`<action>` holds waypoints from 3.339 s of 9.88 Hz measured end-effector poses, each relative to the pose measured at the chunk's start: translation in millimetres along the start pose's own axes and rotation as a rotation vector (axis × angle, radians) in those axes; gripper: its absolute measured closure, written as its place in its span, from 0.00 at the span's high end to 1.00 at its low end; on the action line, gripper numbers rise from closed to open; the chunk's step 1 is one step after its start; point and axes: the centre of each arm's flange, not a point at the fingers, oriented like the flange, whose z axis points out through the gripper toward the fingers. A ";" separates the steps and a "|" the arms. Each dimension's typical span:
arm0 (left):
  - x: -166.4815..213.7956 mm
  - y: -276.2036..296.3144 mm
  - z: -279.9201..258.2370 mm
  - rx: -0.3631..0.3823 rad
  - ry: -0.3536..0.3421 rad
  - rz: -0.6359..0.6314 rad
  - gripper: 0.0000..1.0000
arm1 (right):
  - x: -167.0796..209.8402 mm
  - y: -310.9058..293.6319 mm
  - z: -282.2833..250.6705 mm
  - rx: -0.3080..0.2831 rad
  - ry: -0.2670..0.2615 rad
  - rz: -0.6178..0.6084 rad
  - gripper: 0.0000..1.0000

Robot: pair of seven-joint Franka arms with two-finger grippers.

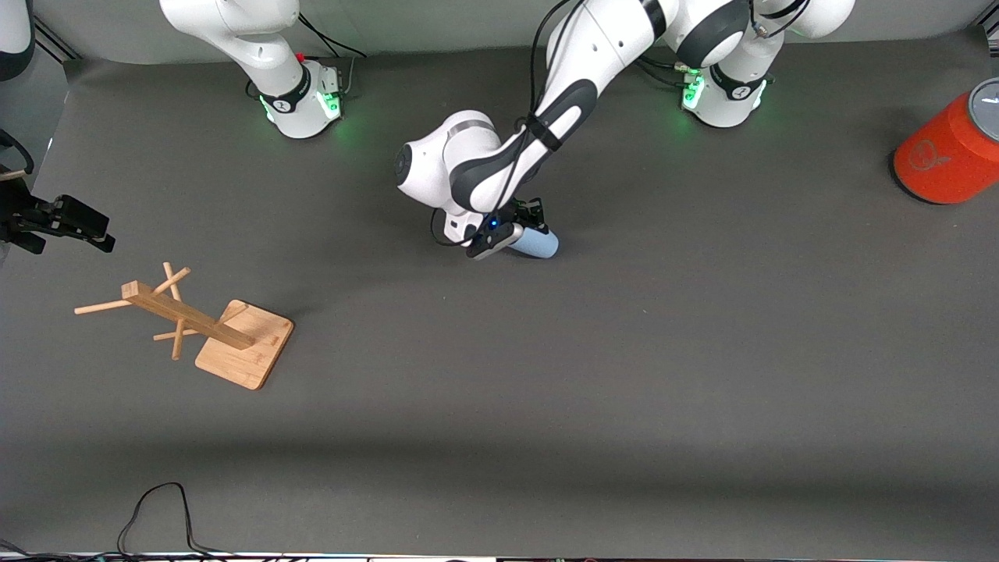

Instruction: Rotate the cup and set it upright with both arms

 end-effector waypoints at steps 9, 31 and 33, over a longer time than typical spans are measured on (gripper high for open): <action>162.7 -140.5 -30.0 -0.683 -0.271 0.227 0.08 | -5.5 -2.3 12.1 0.064 -0.057 0.024 1.00; 151.7 -267.4 -30.8 -0.595 -0.079 -0.104 1.00 | -3.2 -9.2 14.4 0.067 -0.058 0.013 1.00; 208.5 -354.7 4.0 -0.577 -0.067 -0.083 1.00 | -3.1 -9.3 14.4 0.067 -0.058 0.013 1.00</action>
